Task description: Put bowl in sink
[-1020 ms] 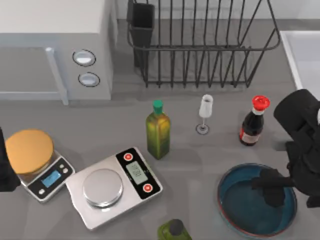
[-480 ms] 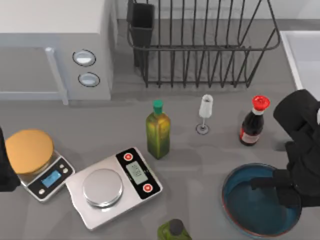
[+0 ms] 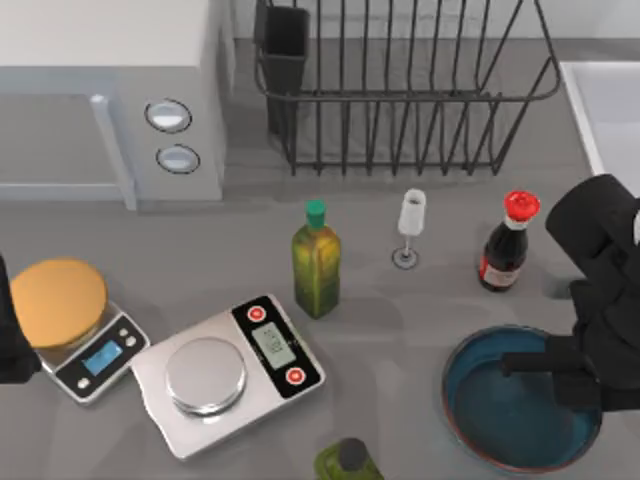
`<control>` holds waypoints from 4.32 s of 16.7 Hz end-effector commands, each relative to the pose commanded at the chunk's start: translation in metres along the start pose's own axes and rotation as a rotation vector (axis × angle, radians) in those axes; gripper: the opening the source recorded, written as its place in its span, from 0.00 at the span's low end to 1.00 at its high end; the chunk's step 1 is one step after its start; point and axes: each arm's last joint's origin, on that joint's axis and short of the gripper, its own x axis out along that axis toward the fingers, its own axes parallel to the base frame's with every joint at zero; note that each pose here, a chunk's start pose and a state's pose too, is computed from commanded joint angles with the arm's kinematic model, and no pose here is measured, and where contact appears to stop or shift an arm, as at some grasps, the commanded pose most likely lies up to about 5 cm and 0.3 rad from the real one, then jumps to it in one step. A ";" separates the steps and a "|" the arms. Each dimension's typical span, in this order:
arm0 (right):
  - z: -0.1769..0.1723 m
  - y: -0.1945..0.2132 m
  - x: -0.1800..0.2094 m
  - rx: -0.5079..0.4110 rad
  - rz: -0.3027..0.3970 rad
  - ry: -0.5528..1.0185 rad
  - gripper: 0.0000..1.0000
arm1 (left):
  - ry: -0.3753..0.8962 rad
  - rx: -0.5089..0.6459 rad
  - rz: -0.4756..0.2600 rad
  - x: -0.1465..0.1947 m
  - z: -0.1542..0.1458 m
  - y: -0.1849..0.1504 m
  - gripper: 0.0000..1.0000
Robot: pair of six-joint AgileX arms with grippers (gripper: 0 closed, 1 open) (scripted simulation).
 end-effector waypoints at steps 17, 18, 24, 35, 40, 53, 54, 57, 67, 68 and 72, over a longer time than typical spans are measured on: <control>-0.001 0.000 -0.145 -0.002 -0.001 0.004 0.00 | 0.000 0.000 0.000 0.000 0.000 0.000 1.00; -0.001 0.000 -0.145 -0.002 -0.001 0.004 0.00 | 0.000 0.000 0.000 0.000 0.000 0.000 1.00; 0.032 -0.023 -0.150 0.056 0.181 -0.176 0.00 | 0.000 0.000 0.000 0.000 0.000 0.000 1.00; 0.109 -0.176 -0.122 0.067 0.320 -1.125 0.00 | 0.000 0.000 0.000 0.000 0.000 0.000 1.00; 0.079 -0.227 -0.097 0.008 0.141 -1.438 0.00 | 0.000 0.000 0.000 0.000 0.000 0.000 1.00; 0.042 -0.243 -0.075 -0.001 0.006 -1.564 0.00 | 0.000 0.000 0.000 0.000 0.000 0.000 1.00; 0.043 -0.244 -0.072 -0.001 0.008 -1.564 0.00 | 0.000 0.000 0.000 0.000 0.000 0.000 1.00; 0.050 -0.248 -0.052 0.000 0.012 -1.559 0.00 | 0.000 0.000 0.000 0.000 0.000 0.000 1.00; 0.044 -0.246 0.064 -0.004 -0.003 -1.575 0.00 | 0.000 0.000 0.000 0.000 0.000 0.000 1.00; 0.042 -0.245 0.069 -0.002 -0.002 -1.572 0.00 | 0.000 0.000 0.000 0.000 0.000 0.000 1.00; 0.040 -0.244 0.074 0.000 0.000 -1.568 0.00 | 0.000 0.000 0.000 0.000 0.000 0.000 1.00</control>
